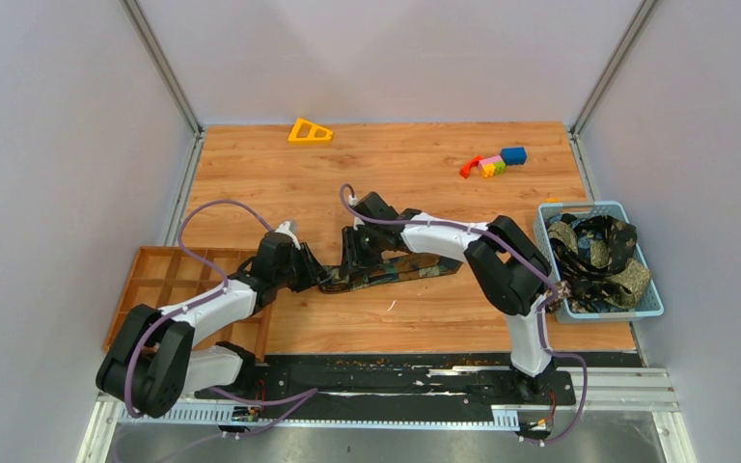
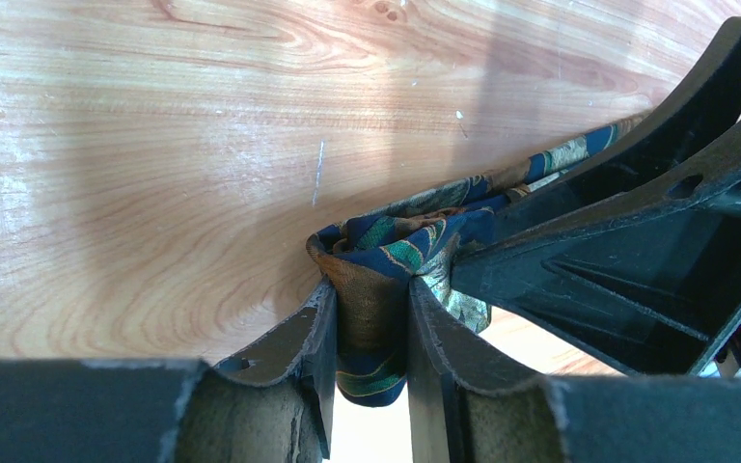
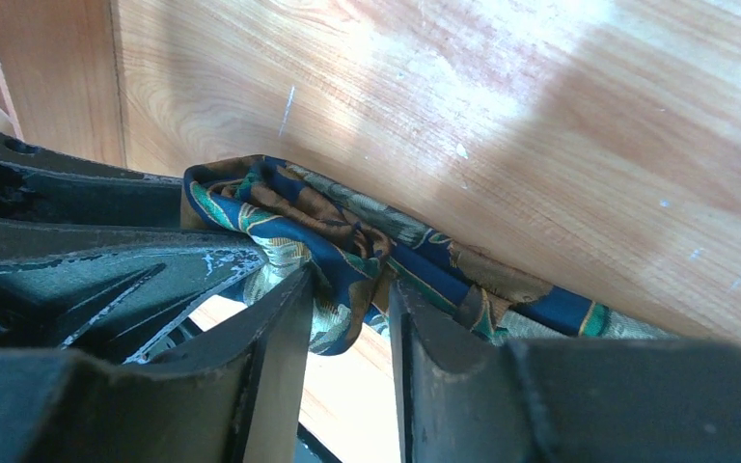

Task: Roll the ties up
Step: Roll the tie at the center of the board.

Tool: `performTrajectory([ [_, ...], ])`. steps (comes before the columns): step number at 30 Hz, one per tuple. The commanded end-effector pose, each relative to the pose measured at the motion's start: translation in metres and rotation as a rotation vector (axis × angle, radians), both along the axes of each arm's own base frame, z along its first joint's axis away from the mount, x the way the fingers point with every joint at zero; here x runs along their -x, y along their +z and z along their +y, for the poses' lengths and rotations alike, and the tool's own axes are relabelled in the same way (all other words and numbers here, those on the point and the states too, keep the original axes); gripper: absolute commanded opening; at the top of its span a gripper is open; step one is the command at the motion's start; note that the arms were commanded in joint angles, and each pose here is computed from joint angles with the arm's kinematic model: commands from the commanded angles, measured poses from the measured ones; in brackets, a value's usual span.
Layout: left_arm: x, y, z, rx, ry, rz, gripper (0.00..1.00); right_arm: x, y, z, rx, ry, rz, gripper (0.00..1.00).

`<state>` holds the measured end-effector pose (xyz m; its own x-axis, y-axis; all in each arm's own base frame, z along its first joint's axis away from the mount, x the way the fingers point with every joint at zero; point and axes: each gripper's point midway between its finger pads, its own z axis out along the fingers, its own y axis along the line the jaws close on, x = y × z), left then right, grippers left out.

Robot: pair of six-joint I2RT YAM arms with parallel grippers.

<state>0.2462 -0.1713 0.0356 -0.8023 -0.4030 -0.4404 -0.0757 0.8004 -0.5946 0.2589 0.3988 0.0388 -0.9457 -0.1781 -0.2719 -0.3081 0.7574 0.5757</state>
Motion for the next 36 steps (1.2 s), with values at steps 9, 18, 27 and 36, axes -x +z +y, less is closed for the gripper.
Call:
performTrajectory([
  [9,0.009,0.007,0.027,-0.176,0.01,0.038,0.22,-0.011,0.066,-0.002,-0.04,0.036,-0.15,0.32],
  [18,0.008,0.021,0.029,-0.227,0.011,0.035,0.22,0.001,0.057,0.019,-0.085,0.077,-0.12,0.21],
  [27,0.005,0.032,0.025,-0.265,0.009,0.021,0.22,0.002,0.033,0.031,-0.085,0.093,-0.08,0.15],
  [36,0.002,0.046,0.012,-0.295,-0.012,0.004,0.21,0.007,0.017,0.03,-0.079,0.1,-0.054,0.11],
])
